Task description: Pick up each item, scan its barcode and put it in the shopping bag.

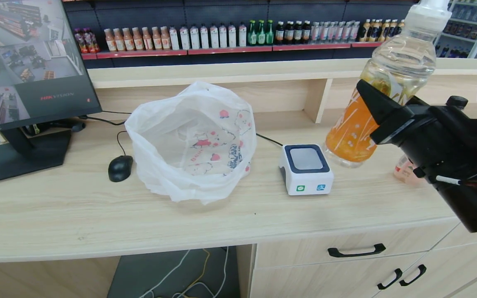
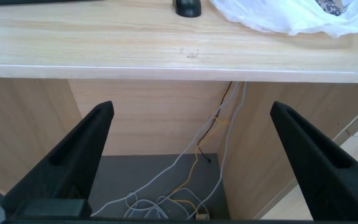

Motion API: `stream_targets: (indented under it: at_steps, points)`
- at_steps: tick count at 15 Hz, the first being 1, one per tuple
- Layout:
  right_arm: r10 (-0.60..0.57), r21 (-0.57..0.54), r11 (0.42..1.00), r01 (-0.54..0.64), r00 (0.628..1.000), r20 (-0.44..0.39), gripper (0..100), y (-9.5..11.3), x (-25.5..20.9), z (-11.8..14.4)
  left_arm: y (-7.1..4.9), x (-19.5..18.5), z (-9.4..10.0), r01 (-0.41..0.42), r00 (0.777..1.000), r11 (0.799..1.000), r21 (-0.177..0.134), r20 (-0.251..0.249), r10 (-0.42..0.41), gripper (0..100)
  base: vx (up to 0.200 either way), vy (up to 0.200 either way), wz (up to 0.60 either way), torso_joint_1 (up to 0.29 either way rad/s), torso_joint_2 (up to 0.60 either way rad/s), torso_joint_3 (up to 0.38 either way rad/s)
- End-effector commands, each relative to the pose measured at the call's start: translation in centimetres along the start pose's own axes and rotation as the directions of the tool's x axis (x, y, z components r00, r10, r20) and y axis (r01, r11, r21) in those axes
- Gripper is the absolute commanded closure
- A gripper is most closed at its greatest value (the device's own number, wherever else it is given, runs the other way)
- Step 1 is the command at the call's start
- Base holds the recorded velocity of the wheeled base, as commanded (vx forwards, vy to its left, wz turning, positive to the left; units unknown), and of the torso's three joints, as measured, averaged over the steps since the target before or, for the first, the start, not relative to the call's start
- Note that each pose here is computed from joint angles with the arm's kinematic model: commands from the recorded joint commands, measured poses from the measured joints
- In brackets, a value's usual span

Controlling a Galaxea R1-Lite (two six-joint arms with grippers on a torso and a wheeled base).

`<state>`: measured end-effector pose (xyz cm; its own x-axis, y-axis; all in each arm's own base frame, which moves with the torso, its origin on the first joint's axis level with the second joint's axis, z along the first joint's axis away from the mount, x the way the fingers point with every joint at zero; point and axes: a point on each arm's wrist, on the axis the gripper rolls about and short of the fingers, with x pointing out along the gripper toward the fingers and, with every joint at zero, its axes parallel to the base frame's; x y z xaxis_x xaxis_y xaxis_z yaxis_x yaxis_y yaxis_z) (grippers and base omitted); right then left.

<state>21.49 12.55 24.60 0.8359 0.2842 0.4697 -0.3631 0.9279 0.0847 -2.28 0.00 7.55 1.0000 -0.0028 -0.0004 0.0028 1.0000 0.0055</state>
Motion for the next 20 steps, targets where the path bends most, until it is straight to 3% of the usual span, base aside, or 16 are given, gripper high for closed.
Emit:
stream_targets:
  at_steps: [1, 7, 20]
  points:
    - [0.012, -0.004, 1.000, -0.012, 1.000, -0.018, 100, 0.24, -0.39, -0.57, 0.00, 0.00, 0.00, -0.001, 1.000, 1.000, 0.001, 0.000, 0.001, 0, 0.000, 0.000, 0.00, 0.000, 0.00, 0.000]
    - [-0.027, -0.024, 0.999, 0.027, 0.999, 0.020, 100, -0.67, -0.06, 0.05, 0.00, 0.00, 0.00, 0.000, 1.000, 1.000, -0.001, 0.000, 0.000, 0, 0.000, 0.000, 0.00, 0.000, 0.00, 0.000]
    - [-0.027, -0.025, 0.999, 0.027, 1.000, 0.016, 100, -0.66, 0.05, -0.19, 0.00, 0.00, 0.00, -0.001, 1.000, 1.000, -0.002, 0.000, 0.001, 0, 0.000, 0.200, 0.00, 0.003, 0.00, 0.004]
